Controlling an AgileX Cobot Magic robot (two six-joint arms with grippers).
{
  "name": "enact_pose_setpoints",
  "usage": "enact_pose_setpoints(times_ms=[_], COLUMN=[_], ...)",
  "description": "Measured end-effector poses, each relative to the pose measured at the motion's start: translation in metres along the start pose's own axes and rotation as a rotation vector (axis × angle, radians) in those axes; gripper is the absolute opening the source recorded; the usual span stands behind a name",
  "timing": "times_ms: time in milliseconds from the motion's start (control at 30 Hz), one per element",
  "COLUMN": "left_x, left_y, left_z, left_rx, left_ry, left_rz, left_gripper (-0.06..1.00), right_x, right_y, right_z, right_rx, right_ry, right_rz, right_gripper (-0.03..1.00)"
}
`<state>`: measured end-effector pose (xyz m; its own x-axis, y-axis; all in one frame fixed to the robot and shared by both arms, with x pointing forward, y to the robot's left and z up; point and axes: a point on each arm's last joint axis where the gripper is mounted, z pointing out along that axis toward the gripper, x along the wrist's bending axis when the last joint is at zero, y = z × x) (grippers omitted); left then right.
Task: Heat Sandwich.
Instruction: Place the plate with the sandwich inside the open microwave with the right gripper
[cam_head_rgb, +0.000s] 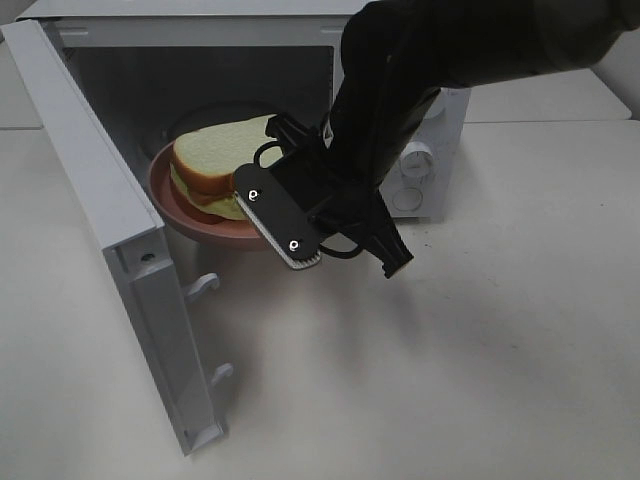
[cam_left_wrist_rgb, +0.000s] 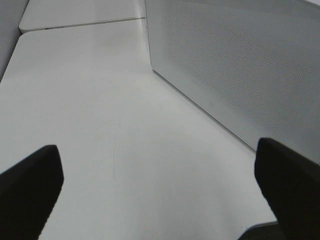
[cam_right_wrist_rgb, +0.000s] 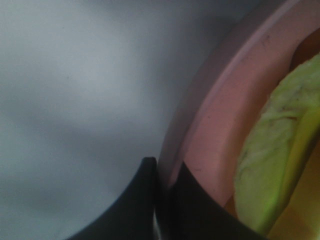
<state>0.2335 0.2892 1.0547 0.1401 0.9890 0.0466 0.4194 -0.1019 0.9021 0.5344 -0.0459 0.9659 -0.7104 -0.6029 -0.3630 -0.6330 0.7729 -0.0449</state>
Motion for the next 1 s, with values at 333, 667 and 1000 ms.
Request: enact_pose_setpoints(times_ms=[333, 667, 1000], left_x=[0.000, 0.000, 0.000], left_y=[0.000, 0.000, 0.000], left_z=[0.000, 0.000, 0.000], left_rx=[0.000, 0.000, 0.000], left_ry=[0.000, 0.000, 0.000], left_rz=[0.000, 0.000, 0.000], left_gripper=[0.99, 0.99, 0.99], right_x=[-0.028, -0.045, -0.061], right_y=[-0.002, -0.001, -0.001], right_z=[0.009, 0.022, 0.028], right_rx=[0.031, 0.035, 0.037], right_ry=[0.020, 0.035, 0.023], right_rz=[0.035, 0.064, 0.101], right_gripper=[0.05, 0.05, 0.05])
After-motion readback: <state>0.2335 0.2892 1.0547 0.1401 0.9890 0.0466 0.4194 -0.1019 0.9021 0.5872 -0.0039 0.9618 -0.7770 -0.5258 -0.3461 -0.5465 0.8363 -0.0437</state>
